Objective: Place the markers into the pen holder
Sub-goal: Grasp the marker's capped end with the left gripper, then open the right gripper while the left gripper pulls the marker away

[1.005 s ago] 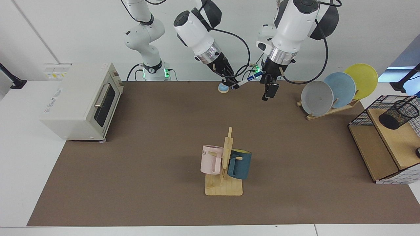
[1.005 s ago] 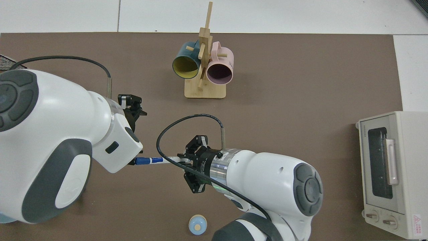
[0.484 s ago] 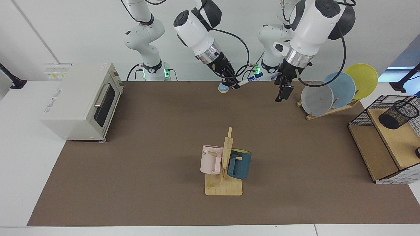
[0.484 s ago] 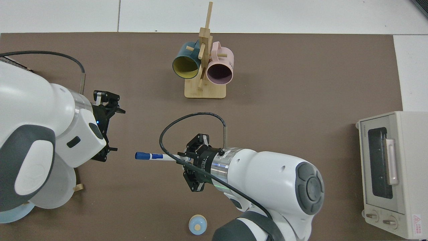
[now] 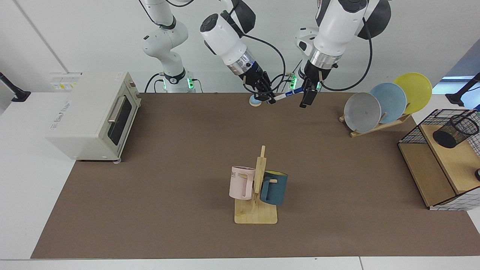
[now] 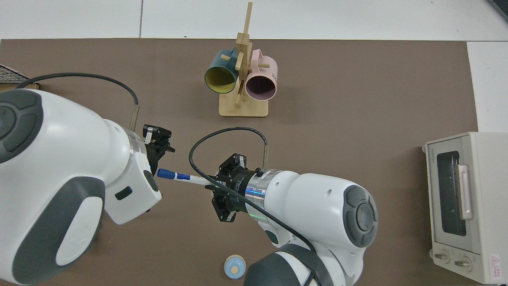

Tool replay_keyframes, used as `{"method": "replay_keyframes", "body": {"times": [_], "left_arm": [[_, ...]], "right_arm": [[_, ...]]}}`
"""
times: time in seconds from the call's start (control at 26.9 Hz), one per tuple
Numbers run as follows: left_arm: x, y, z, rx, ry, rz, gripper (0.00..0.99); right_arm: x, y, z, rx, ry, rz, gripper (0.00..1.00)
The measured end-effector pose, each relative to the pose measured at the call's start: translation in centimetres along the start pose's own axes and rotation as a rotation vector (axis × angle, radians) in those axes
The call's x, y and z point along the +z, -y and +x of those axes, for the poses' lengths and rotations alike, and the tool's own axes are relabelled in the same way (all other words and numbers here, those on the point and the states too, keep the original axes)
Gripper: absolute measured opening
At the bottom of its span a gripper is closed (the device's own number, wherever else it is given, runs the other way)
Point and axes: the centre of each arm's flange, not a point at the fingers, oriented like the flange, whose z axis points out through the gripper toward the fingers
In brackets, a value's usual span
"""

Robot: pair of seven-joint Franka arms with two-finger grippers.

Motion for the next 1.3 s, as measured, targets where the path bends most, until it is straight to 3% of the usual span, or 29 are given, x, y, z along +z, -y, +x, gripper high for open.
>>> {"method": "replay_keyframes", "body": {"times": [0.11, 0.19, 0.3, 0.37, 0.41, 0.45, 0.48, 0.67, 1.04, 1.12, 1.19, 1.27, 1.3], "left_arm": [[-0.1, -0.3, 1.1, 0.003, 0.002, 0.001, 0.894], [-0.1, -0.3, 1.4, 0.003, 0.003, 0.001, 0.894], [-0.1, -0.3, 1.3, 0.001, 0.003, 0.0, 0.762], [-0.1, -0.3, 1.2, -0.001, 0.003, 0.001, 0.639], [-0.1, -0.3, 1.2, -0.001, 0.003, 0.001, 0.524], [-0.2, -0.3, 1.2, -0.002, 0.003, 0.001, 0.498], [-0.2, -0.4, 1.2, -0.002, 0.003, 0.002, 0.392], [-0.3, -0.4, 1.1, -0.003, 0.004, 0.001, 0.163], [-0.3, -0.6, 0.7, -0.06, 0.02, -0.003, 0.163], [-0.4, -0.6, -0.2, -0.089, 0.049, -0.004, 0.163], [-0.6, -0.4, -1.9, -0.118, 0.08, 0.003, 0.163], [-0.8, -0.3, -3.8, -0.145, 0.103, 0.007, 0.163], [-0.9, -0.3, -4.7, -0.16, 0.111, 0.008, 0.163]], "right_arm": [[0.2, 0.0, -0.1, -0.001, -0.001, -0.001, 0.17], [0.2, -0.1, -0.1, -0.002, -0.001, -0.002, 0.17], [0.2, -0.2, -0.2, -0.003, 0.0, -0.003, 0.17], [0.2, -0.1, -0.2, -0.003, 0.0, -0.003, 0.17], [0.2, -0.1, -0.2, -0.003, 0.0, -0.003, 0.17], [0.2, -0.1, -0.2, -0.003, 0.0, -0.003, 0.17], [0.2, -0.1, -0.2, -0.003, 0.0, -0.003, 0.17], [0.2, -0.1, -0.3, -0.003, 0.001, -0.001, 0.17], [0.4, -0.1, -0.7, -0.009, 0.003, -0.002, 0.18], [0.5, -0.1, -0.6, -0.023, -0.009, 0.002, 0.22], [0.6, -0.1, -0.3, -0.057, -0.042, 0.002, 0.36], [0.8, -0.1, 0.0, -0.096, -0.086, -0.008, 0.43], [0.9, -0.1, 0.3, -0.117, -0.109, -0.016, 0.53]]}}
